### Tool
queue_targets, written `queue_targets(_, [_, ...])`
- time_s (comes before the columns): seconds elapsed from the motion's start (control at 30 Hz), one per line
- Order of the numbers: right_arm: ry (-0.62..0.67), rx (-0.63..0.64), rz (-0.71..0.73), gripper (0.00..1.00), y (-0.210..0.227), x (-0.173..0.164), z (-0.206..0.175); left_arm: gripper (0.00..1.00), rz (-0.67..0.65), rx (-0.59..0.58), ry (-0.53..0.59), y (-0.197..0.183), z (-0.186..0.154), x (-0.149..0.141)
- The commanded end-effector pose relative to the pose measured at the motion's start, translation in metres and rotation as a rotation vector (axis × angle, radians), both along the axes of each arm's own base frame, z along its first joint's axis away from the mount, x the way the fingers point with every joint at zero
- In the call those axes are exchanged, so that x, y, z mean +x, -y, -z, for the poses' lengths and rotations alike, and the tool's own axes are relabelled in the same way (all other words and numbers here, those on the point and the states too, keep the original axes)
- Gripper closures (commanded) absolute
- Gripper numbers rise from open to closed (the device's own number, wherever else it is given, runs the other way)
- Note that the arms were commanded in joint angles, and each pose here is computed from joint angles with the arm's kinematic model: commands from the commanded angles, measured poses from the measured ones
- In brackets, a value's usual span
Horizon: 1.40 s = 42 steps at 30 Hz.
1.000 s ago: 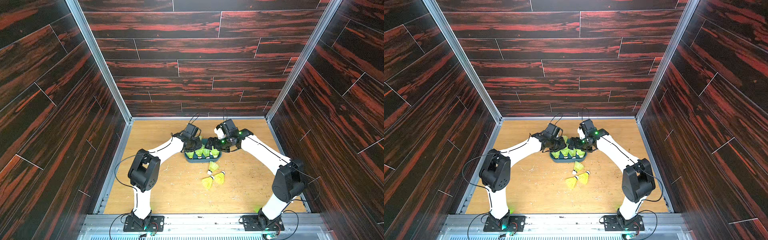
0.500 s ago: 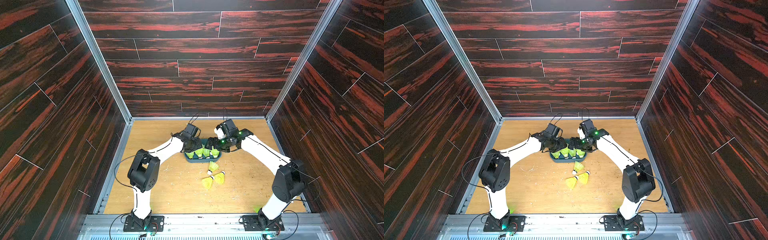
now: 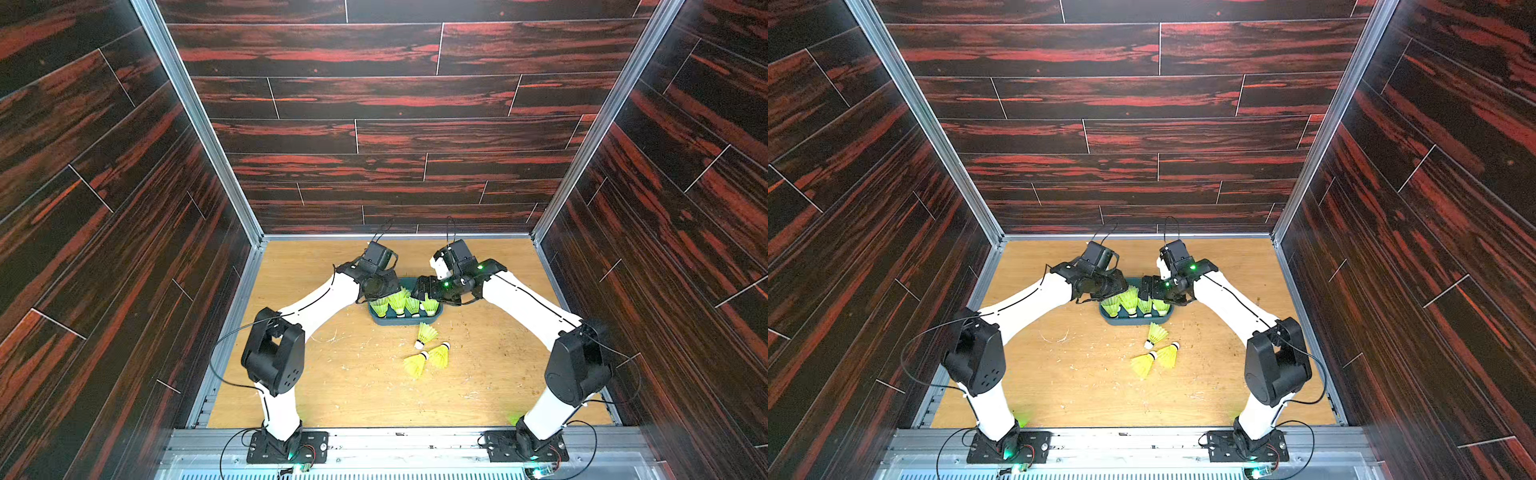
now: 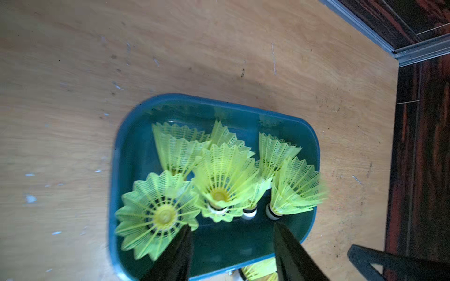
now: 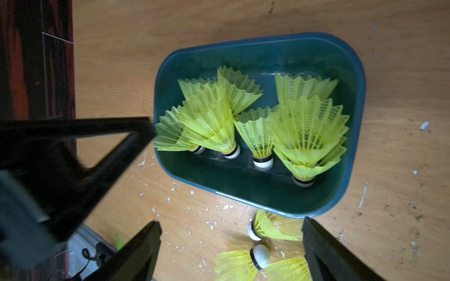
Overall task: Put the shuttlecocks into the storage box
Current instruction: Place the shuttlecock in the storage box, then pick up the shuttlecock at the center of the board.
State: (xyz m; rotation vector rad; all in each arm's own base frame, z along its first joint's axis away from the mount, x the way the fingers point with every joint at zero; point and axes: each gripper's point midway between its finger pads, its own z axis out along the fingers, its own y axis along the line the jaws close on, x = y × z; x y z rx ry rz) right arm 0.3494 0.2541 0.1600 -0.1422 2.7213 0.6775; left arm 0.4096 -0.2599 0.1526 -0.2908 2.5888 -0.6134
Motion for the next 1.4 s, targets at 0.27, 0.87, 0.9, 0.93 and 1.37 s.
queue_targets(0.27, [0.057, -0.021, 0.013, 0.07, 0.013, -0.004, -0.012, 0.38, 0.02, 0.026, 0.087, -0.018, -0.033, -0.014])
queue_targets(0.87, [-0.064, -0.103, 0.098, 0.25, 0.019, -0.069, 0.022, 0.35, 0.149, -0.05, 0.07, -0.016, -0.021, -0.063])
queue_targets(0.9, [-0.077, -0.121, 0.102, 0.25, 0.016, -0.077, 0.028, 0.36, 0.161, -0.058, 0.065, -0.016, -0.019, -0.07])
queue_targets(0.93, [-0.087, -0.135, 0.108, 0.26, 0.014, -0.082, 0.032, 0.35, 0.17, -0.066, 0.064, -0.018, -0.018, -0.076])
queue_targets(1.37, [-0.159, -0.152, 0.275, 0.49, -0.008, -0.106, 0.066, 0.3, 0.258, -0.14, 0.03, -0.037, 0.002, -0.146])
